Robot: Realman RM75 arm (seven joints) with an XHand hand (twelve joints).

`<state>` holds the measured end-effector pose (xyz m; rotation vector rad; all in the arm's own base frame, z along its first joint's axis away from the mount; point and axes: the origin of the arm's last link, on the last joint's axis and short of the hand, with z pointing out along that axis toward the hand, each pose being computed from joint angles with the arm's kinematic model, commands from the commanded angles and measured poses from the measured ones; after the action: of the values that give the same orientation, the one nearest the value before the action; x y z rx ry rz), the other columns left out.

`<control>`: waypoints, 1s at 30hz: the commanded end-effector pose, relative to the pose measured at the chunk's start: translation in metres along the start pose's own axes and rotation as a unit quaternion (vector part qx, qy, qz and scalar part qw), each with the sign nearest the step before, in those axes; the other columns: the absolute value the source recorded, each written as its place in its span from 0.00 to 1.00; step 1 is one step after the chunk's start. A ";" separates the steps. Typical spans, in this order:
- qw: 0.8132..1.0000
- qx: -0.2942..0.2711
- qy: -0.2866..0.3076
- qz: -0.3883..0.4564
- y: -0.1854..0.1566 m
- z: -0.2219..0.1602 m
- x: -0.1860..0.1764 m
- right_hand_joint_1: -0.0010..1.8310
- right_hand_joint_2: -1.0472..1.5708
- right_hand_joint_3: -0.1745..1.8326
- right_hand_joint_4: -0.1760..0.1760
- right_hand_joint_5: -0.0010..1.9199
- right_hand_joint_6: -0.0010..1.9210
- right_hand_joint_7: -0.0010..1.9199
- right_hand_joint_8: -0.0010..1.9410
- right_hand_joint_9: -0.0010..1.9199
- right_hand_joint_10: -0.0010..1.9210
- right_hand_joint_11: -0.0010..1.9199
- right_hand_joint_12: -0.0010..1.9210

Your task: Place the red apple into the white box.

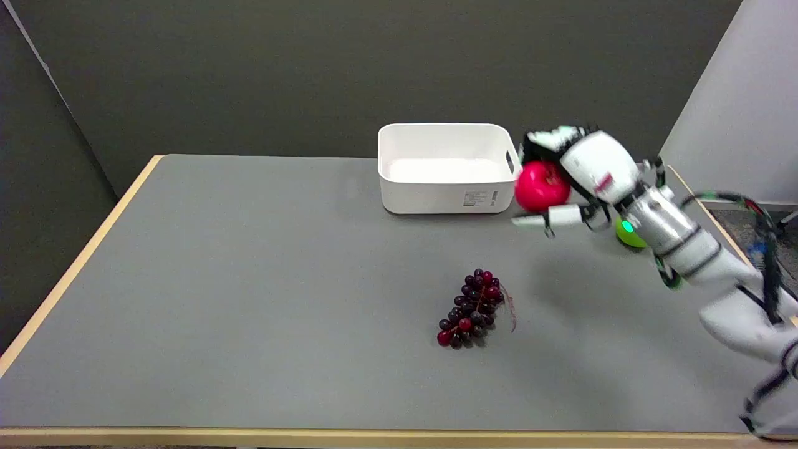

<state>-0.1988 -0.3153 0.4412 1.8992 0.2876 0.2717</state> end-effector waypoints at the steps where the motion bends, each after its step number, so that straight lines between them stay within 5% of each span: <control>1: 1.000 -0.008 0.005 -0.024 -0.019 0.199 0.037 0.65 0.81 0.27 0.00 0.36 0.77 0.39 0.77 0.48 0.89 0.36 0.89; 13: 0.993 -0.048 -0.101 -0.049 -0.025 0.258 -0.017 0.65 0.82 0.28 0.00 0.36 0.77 0.38 0.78 0.48 0.91 0.35 0.90; 20: 0.977 -0.114 -0.178 -0.036 0.000 0.248 -0.053 0.64 0.84 0.25 0.00 0.34 0.79 0.36 0.80 0.46 0.93 0.31 0.91; 29: 0.970 -0.155 -0.188 -0.011 0.015 0.237 -0.056 0.62 0.88 0.18 0.00 0.29 0.85 0.31 0.86 0.42 0.98 0.23 0.94; 30: 0.970 -0.160 -0.184 0.005 0.015 0.236 -0.056 0.60 0.87 0.21 0.07 0.27 0.80 0.31 0.82 0.40 0.95 0.20 0.94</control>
<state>-0.1686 -0.5202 0.3710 1.7220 0.1275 0.0516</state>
